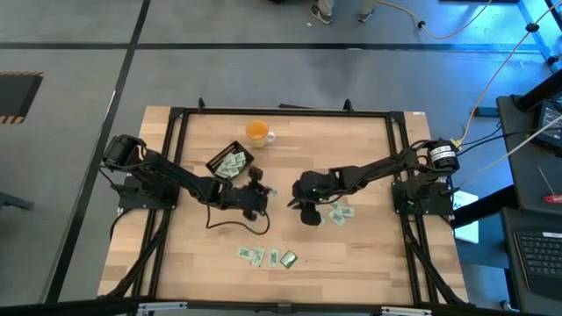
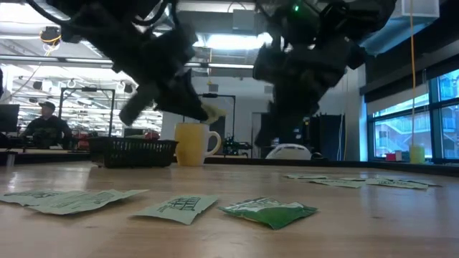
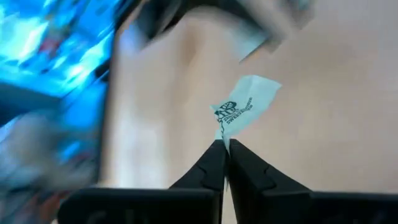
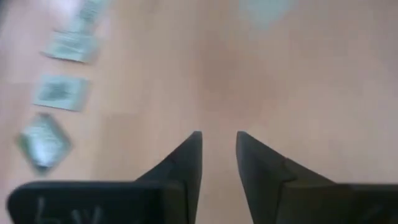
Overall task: Pick and place Stevia / Truvia into bins
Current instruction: Put the green stevia packet into the black bin
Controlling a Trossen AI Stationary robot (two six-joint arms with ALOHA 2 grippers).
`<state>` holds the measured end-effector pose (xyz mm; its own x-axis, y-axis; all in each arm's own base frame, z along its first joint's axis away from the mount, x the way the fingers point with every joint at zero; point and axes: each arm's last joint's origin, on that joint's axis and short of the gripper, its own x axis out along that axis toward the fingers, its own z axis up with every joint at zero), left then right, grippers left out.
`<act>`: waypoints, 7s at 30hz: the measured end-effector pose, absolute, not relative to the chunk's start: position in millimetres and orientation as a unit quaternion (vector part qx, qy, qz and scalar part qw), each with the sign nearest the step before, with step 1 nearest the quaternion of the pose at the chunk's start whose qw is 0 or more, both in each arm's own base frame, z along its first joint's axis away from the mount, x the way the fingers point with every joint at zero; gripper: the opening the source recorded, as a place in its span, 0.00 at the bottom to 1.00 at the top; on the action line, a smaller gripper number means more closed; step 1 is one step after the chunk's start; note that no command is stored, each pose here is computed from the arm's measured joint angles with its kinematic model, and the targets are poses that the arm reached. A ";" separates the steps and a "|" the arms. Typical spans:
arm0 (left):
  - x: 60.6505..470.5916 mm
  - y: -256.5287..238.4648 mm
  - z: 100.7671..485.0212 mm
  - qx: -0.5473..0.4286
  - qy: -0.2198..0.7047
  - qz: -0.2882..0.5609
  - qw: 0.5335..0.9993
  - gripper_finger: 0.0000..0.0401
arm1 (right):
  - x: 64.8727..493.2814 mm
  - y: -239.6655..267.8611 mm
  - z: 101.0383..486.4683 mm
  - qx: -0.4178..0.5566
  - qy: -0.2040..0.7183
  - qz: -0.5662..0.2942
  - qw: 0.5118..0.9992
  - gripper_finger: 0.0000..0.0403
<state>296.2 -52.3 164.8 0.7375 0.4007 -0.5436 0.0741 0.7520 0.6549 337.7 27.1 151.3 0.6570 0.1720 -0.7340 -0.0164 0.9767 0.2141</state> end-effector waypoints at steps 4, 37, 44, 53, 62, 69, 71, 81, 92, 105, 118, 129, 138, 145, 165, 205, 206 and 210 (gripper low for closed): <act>285.8 -41.8 160.4 0.373 0.399 0.226 0.807 0.03 | 332.7 21.9 146.6 0.094 0.442 0.022 0.892 0.27; 256.3 3.8 153.5 0.220 0.523 0.372 0.734 0.02 | 320.9 15.3 138.6 0.029 0.500 -0.056 0.864 0.27; 248.1 15.5 150.4 0.135 0.550 0.396 0.723 0.04 | 321.0 15.3 138.6 0.029 0.500 -0.056 0.864 0.27; 247.4 24.5 150.0 0.102 0.548 0.413 0.720 0.12 | 317.9 15.2 136.9 0.037 0.514 -0.062 0.854 0.27; 246.6 21.0 158.5 0.133 0.520 0.431 0.726 0.19 | 313.7 15.0 134.8 0.035 0.535 -0.064 0.842 0.27; 244.6 12.7 170.3 0.119 0.497 0.420 0.750 0.20 | 312.8 14.9 134.5 0.037 0.539 -0.066 0.839 0.27; 244.2 8.7 174.1 0.117 0.488 0.414 0.759 0.20 | 312.9 14.9 134.5 0.046 0.538 -0.071 0.839 0.26; 243.5 -5.4 187.8 0.111 0.449 0.393 0.794 0.19 | 312.5 14.9 134.3 0.042 0.540 -0.070 0.838 0.13; 246.1 -7.3 188.7 0.112 0.441 0.387 0.802 0.20 | 309.7 14.8 133.0 0.033 0.554 -0.066 0.829 0.12; 251.0 -7.9 190.7 0.124 0.430 0.375 0.812 0.20 | 314.0 16.7 118.9 0.034 0.567 -0.050 0.822 0.13; 251.9 -8.0 191.0 0.122 0.426 0.375 0.814 0.21 | 314.1 17.6 117.7 0.032 0.567 -0.052 0.822 0.24; 263.1 -12.7 193.5 0.052 0.403 0.315 0.857 0.19 | 313.8 16.3 117.0 0.007 0.567 -0.049 0.822 0.07; 275.3 -21.0 195.1 0.048 0.408 0.162 0.897 0.20 | 327.3 19.0 123.8 0.014 0.523 -0.016 0.852 0.03; 290.4 -29.3 195.8 0.090 0.369 0.013 0.925 0.22 | 353.7 28.7 151.9 0.051 0.445 0.117 0.886 0.01; 305.4 -69.1 172.6 0.219 0.333 -0.081 0.914 0.26 | 371.5 36.1 176.0 0.121 0.336 0.217 0.909 0.00; 303.4 -74.2 173.1 0.194 0.338 -0.037 0.920 0.01 | 369.4 33.0 173.5 0.158 0.366 0.164 0.902 0.08; 302.4 -73.3 172.0 0.199 0.345 -0.028 0.917 0.01 | 368.6 33.1 172.6 0.155 0.371 0.166 0.900 0.10; 296.0 -69.4 169.8 0.214 0.379 0.007 0.900 0.01 | 366.1 29.6 169.7 0.143 0.386 0.168 0.896 0.18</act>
